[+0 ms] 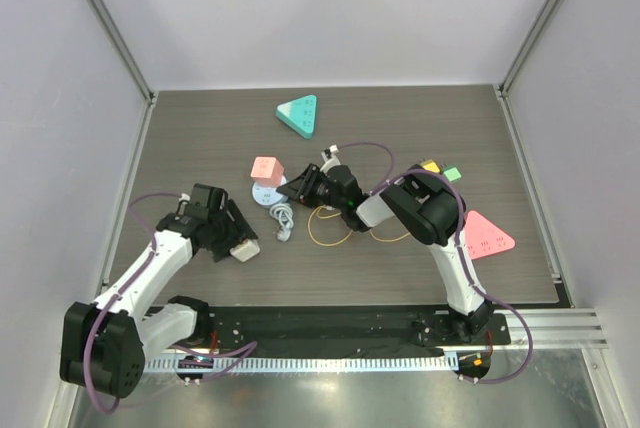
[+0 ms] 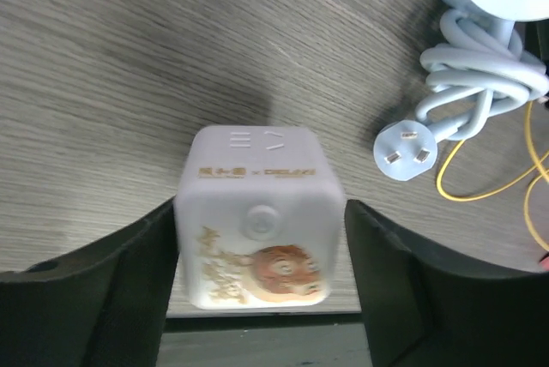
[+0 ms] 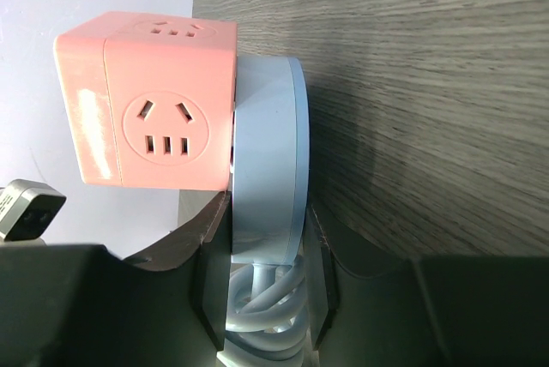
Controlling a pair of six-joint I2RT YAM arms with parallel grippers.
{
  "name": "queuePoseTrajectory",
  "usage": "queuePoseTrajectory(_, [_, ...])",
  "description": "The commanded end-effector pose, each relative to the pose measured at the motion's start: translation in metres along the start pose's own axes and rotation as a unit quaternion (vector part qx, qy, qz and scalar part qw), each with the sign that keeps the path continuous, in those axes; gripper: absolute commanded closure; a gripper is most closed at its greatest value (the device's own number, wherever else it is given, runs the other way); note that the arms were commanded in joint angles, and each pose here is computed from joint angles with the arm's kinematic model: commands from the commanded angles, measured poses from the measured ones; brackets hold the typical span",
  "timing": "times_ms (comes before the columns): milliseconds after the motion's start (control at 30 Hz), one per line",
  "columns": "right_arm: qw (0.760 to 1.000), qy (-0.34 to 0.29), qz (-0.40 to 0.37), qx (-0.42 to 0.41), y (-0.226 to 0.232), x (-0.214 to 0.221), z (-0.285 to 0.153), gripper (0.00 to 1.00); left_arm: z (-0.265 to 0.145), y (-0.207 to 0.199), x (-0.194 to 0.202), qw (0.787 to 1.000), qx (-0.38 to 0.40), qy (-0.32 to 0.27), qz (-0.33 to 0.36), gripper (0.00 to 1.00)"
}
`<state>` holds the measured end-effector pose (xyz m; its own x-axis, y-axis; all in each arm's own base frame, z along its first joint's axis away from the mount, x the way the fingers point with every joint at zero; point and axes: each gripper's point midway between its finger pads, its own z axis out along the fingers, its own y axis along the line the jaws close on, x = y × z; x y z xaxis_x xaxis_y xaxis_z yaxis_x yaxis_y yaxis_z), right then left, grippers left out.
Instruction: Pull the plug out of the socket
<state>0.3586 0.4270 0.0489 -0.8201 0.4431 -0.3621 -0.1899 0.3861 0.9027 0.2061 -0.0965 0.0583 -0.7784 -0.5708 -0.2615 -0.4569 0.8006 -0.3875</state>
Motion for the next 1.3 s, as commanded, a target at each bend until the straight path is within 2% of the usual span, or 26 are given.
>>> queuePoseTrajectory(0, [1.0,0.001,-0.013,-0.014,0.008,-0.002,-0.003,0.99,-0.007,-0.012,-0.012,1.0,0.02,-0.021,-0.01,0.23])
queuePoseTrajectory(100, [1.0,0.005,-0.01,-0.016,0.007,0.0,-0.002,0.99,-0.01,-0.015,-0.014,1.0,0.019,-0.018,-0.003,0.15])
queuePoseTrajectory(333, [1.0,0.01,-0.009,-0.019,0.008,0.002,-0.002,0.99,-0.028,-0.028,-0.034,0.999,0.007,-0.033,0.026,0.11])
queuePoseTrajectory(500, [1.0,0.01,-0.01,-0.02,0.009,0.002,-0.002,0.99,-0.052,-0.043,-0.053,0.997,0.022,-0.068,0.031,0.09])
queuePoseTrajectory(667, [1.0,0.012,-0.008,-0.021,0.007,0.003,-0.002,0.99,-0.075,-0.052,-0.083,0.989,0.021,-0.135,0.058,0.11])
queuePoseTrajectory(767, [1.0,0.014,-0.007,-0.024,0.009,0.004,-0.002,0.99,-0.093,-0.082,-0.108,0.981,0.055,-0.167,0.085,0.11])
queuePoseTrajectory(833, [1.0,0.016,-0.008,-0.025,0.009,0.004,-0.003,0.99,-0.099,-0.099,-0.116,0.978,0.073,-0.166,0.103,0.11])
queuePoseTrajectory(900, [1.0,0.015,-0.008,-0.025,0.01,0.004,-0.004,0.99,-0.092,-0.116,-0.118,0.978,0.087,-0.137,0.134,0.12])
queuePoseTrajectory(933, [1.0,0.015,-0.008,-0.025,0.01,0.004,-0.004,0.99,-0.105,-0.132,-0.129,0.973,0.104,-0.148,0.143,0.12])
queuePoseTrajectory(967, [1.0,0.016,-0.01,-0.025,0.01,0.004,-0.004,0.99,-0.093,-0.138,-0.129,0.974,0.103,-0.125,0.16,0.12])
queuePoseTrajectory(1033, [0.999,0.016,-0.011,-0.025,0.01,0.004,-0.004,0.99,-0.098,-0.152,-0.138,0.971,0.11,-0.12,0.173,0.12])
queuePoseTrajectory(1167, [0.999,0.019,-0.01,-0.025,0.009,0.006,-0.004,0.99,-0.067,-0.164,-0.14,0.972,0.111,-0.078,0.19,0.12])
queuePoseTrajectory(1200, [0.999,0.019,-0.011,-0.026,0.01,0.006,-0.005,0.99,-0.048,-0.162,-0.141,0.974,0.096,-0.064,0.197,0.12])
queuePoseTrajectory(1267, [0.999,0.021,-0.011,-0.026,0.01,0.006,-0.004,0.99,-0.033,-0.149,-0.151,0.976,0.05,-0.071,0.2,0.08])
